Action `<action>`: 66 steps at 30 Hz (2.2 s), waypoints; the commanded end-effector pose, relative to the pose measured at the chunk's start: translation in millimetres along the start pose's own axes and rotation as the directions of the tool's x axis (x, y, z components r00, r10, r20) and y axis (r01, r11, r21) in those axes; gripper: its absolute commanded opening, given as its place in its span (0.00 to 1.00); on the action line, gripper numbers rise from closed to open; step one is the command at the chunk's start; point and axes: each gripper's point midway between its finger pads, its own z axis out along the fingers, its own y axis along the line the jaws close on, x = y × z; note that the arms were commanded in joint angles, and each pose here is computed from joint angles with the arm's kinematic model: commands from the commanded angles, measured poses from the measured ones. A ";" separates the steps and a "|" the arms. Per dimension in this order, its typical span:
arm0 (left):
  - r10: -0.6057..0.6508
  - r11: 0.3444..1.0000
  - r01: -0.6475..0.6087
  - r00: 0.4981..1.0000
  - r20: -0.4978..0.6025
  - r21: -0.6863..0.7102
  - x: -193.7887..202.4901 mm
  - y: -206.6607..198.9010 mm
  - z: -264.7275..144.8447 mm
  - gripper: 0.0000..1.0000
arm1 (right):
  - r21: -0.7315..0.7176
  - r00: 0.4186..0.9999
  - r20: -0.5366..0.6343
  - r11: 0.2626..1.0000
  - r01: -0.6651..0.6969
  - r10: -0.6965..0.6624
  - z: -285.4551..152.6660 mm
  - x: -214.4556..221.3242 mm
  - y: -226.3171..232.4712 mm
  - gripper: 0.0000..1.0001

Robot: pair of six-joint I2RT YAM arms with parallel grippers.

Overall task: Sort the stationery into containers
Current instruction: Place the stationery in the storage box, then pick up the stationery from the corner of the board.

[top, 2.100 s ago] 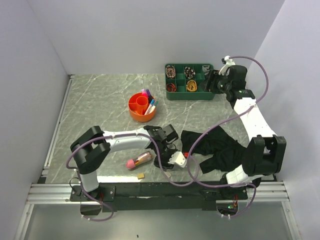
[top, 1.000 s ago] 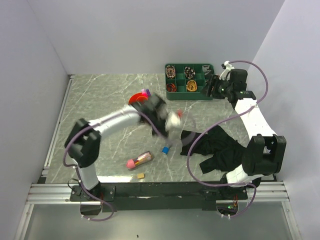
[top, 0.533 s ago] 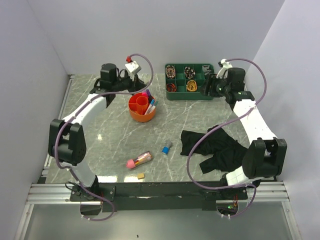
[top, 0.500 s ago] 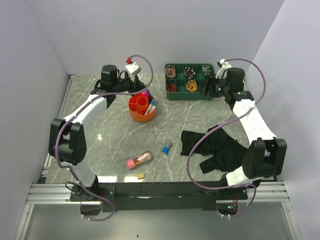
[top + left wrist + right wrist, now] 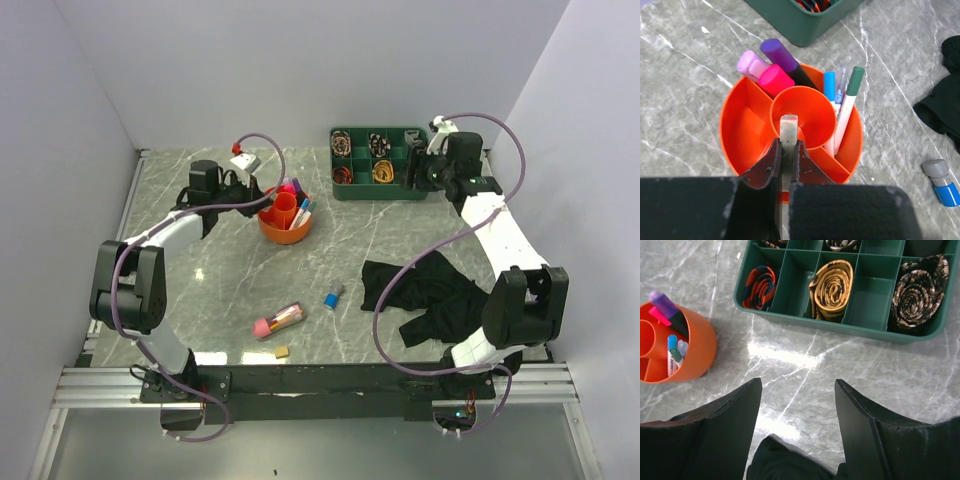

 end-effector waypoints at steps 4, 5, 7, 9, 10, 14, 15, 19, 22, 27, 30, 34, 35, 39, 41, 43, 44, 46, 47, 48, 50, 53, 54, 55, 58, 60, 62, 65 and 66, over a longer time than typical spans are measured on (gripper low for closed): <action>0.026 1.000 -0.026 0.999 0.031 -0.012 -3.7 -3.6 -1.0 0.01 | -0.010 0.998 0.018 0.998 0.067 -0.067 4.9 -9.3 14.8 0.68; 0.010 0.999 -0.010 1.000 0.024 -0.033 -1.9 0.2 -1.4 0.04 | -0.011 0.998 0.021 0.998 0.067 -0.066 4.6 -10.7 15.1 0.68; -0.020 0.998 0.019 1.000 -0.001 -0.052 4.5 3.4 -0.1 0.16 | -0.007 0.997 0.020 0.997 0.071 -0.071 6.3 -10.7 13.9 0.69; -0.038 0.996 0.037 0.999 -0.016 -0.086 10.1 8.6 -0.8 0.33 | -0.005 0.997 0.018 0.997 0.073 -0.072 7.0 -10.7 13.9 0.69; -0.035 0.995 0.034 0.999 -0.010 -0.095 8.5 9.8 -1.6 0.37 | -0.005 0.997 0.018 0.997 0.074 -0.074 7.0 -10.7 13.8 0.69; -0.024 0.993 0.024 1.000 0.002 -0.116 -1.0 9.6 -7.4 0.49 | -0.008 0.997 0.015 0.997 0.071 -0.071 7.3 -9.9 13.7 0.69; -0.013 0.993 0.014 1.000 0.016 -0.115 -10.3 7.8 -10.2 0.50 | -0.011 0.997 0.013 0.997 0.071 -0.071 7.1 -8.9 14.2 0.69; 0.014 0.995 -0.009 0.999 0.051 -0.098 -36.1 -5.9 -24.7 0.53 | -0.016 0.997 0.011 0.997 0.071 -0.071 8.0 -7.1 15.0 0.69; 0.085 0.993 -0.077 0.992 0.094 -0.087 -63.3 -26.8 -45.0 0.53 | -0.023 0.997 0.012 0.997 0.071 -0.070 7.7 -6.4 16.8 0.69; 0.476 0.843 -0.479 0.876 0.077 0.245 -56.2 -127.2 -80.1 0.58 | -0.072 0.995 -0.012 0.993 0.095 -0.096 6.1 1.5 24.1 0.70; 0.648 0.665 -0.504 0.757 -0.090 0.551 17.2 -166.7 -107.7 0.59 | -0.140 0.985 -0.047 0.978 0.156 -0.164 6.0 13.2 31.1 0.71; 0.762 0.484 -0.342 0.618 -0.195 0.805 91.1 -191.5 -147.4 0.58 | -0.230 0.970 -0.073 0.951 0.208 -0.230 4.6 27.5 40.3 0.71; 0.767 0.479 -0.294 0.599 -0.231 0.827 103.7 -193.1 -147.7 0.58 | -0.238 0.969 -0.077 0.948 0.212 -0.236 4.0 29.8 41.1 0.71; 0.807 0.439 -0.222 0.524 -0.273 0.871 140.7 -212.8 -147.0 0.58 | -0.227 0.968 -0.065 0.948 0.222 -0.242 -1.4 32.1 40.3 0.71; 0.785 0.488 -0.269 0.551 -0.282 0.830 139.2 -219.8 -134.3 0.58 | -0.209 0.971 -0.055 0.953 0.218 -0.234 -7.1 31.5 39.2 0.72; 0.747 0.536 -0.229 0.577 -0.331 0.812 147.4 -235.1 -135.2 0.58 | -0.190 0.975 -0.039 0.959 0.208 -0.219 -11.4 28.9 38.3 0.72; 0.723 0.564 -0.218 0.595 -0.350 0.796 147.4 -241.2 -136.1 0.58 | -0.188 0.977 -0.034 0.961 0.201 -0.211 -15.9 31.3 39.7 0.72; 0.645 0.641 -0.149 0.636 -0.424 0.753 147.7 -257.4 -135.4 0.58 | -0.176 0.982 -0.021 0.968 0.179 -0.185 -19.1 32.7 39.8 0.72; 0.616 0.670 -0.117 0.639 -0.461 0.733 151.9 -260.6 -136.7 0.57 | -0.166 0.985 -0.020 0.972 0.164 -0.170 -21.6 37.6 38.5 0.72; 0.595 0.688 -0.101 0.646 -0.478 0.719 153.4 -264.2 -134.7 0.57 | -0.164 0.989 -0.021 0.977 0.138 -0.144 -23.8 39.6 39.6 0.72; 0.515 0.751 -0.020 0.644 -0.566 0.660 161.0 -266.7 -134.1 0.54 | -0.165 0.992 -0.026 0.979 0.119 -0.125 -28.7 47.5 40.8 0.72; 0.444 0.814 0.005 0.638 -0.629 0.580 165.6 -265.5 -119.8 0.51 | -0.170 0.994 -0.036 0.981 0.096 -0.103 -32.9 56.0 42.5 0.72; 0.413 0.839 0.014 0.634 -0.654 0.543 167.0 -266.0 -114.0 0.51 | -0.167 0.994 -0.038 0.981 0.095 -0.103 -33.4 56.9 42.0 0.72; 0.318 0.885 0.066 0.637 -0.702 0.461 166.6 -267.3 -106.4 0.50 | -0.166 0.994 -0.034 0.981 0.097 -0.104 -34.8 56.0 42.2 0.72; 0.229 0.907 0.152 0.605 -0.763 0.393 183.8 -270.1 -101.4 0.48 | -0.159 0.994 -0.026 0.982 0.101 -0.106 -35.8 55.2 41.3 0.72; 0.245 0.921 0.095 0.612 -0.752 0.378 188.6 -260.8 -102.0 0.47 | -0.160 0.996 -0.026 0.984 0.081 -0.086 -37.5 54.2 43.0 0.72; 0.238 0.929 0.084 0.607 -0.758 0.359 189.4 -257.4 -100.9 0.48 | -0.160 0.996 -0.023 0.984 0.082 -0.087 -39.1 54.3 43.5 0.72; 0.238 0.938 0.062 0.602 -0.762 0.342 190.9 -254.3 -100.0 0.47 | -0.161 0.996 -0.027 0.984 0.077 -0.083 -40.3 57.2 43.7 0.72; 0.249 0.940 0.040 0.600 -0.761 0.339 191.0 -251.7 -99.5 0.47 | -0.163 0.996 -0.028 0.984 0.077 -0.082 -40.8 58.5 43.9 0.72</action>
